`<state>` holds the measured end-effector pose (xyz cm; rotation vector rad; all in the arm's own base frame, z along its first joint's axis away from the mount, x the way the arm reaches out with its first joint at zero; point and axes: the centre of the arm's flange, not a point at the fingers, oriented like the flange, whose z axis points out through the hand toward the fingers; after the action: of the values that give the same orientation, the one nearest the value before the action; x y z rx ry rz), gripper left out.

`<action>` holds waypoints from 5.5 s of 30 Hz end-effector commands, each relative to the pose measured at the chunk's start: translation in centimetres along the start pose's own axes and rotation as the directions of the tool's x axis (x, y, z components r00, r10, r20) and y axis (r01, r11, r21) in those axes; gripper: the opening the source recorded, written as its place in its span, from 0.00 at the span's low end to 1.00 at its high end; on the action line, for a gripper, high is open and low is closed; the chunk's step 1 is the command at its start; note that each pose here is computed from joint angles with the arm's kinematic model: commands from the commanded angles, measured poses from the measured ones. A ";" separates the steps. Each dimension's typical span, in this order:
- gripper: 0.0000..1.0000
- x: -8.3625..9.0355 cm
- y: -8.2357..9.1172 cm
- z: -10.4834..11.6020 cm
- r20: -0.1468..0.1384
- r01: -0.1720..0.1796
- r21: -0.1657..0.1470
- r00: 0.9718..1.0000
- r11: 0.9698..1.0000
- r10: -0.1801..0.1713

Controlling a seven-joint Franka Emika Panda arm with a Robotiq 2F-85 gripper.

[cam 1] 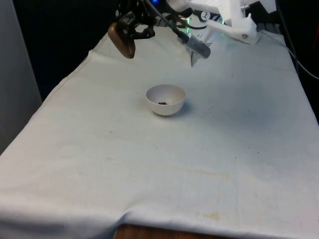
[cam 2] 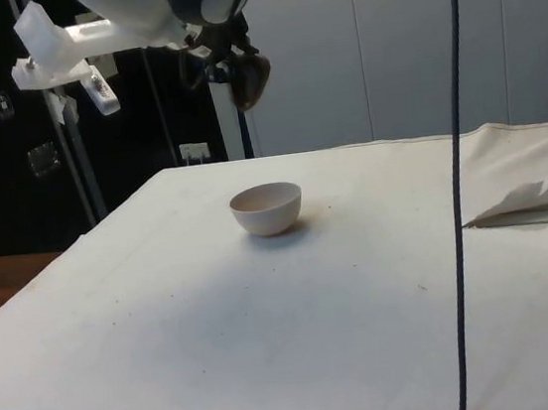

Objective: Pour the coffee beans from the cup into the bowl.

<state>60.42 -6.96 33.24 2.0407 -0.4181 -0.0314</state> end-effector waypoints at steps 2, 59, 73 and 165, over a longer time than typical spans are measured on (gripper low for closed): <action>0.04 0.2 0.3 0.3 0.004 0.009 0.034 1.000 0.999 -0.009; 0.04 3.3 -5.0 1.1 0.050 0.055 0.352 0.996 0.934 -0.077; 0.04 3.4 -6.0 0.9 0.034 0.080 0.431 0.994 0.899 -0.104; 0.04 4.2 -15.1 3.3 -0.252 0.371 0.788 0.922 0.491 -0.292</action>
<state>67.82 -4.55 19.50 3.0299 0.0760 0.0110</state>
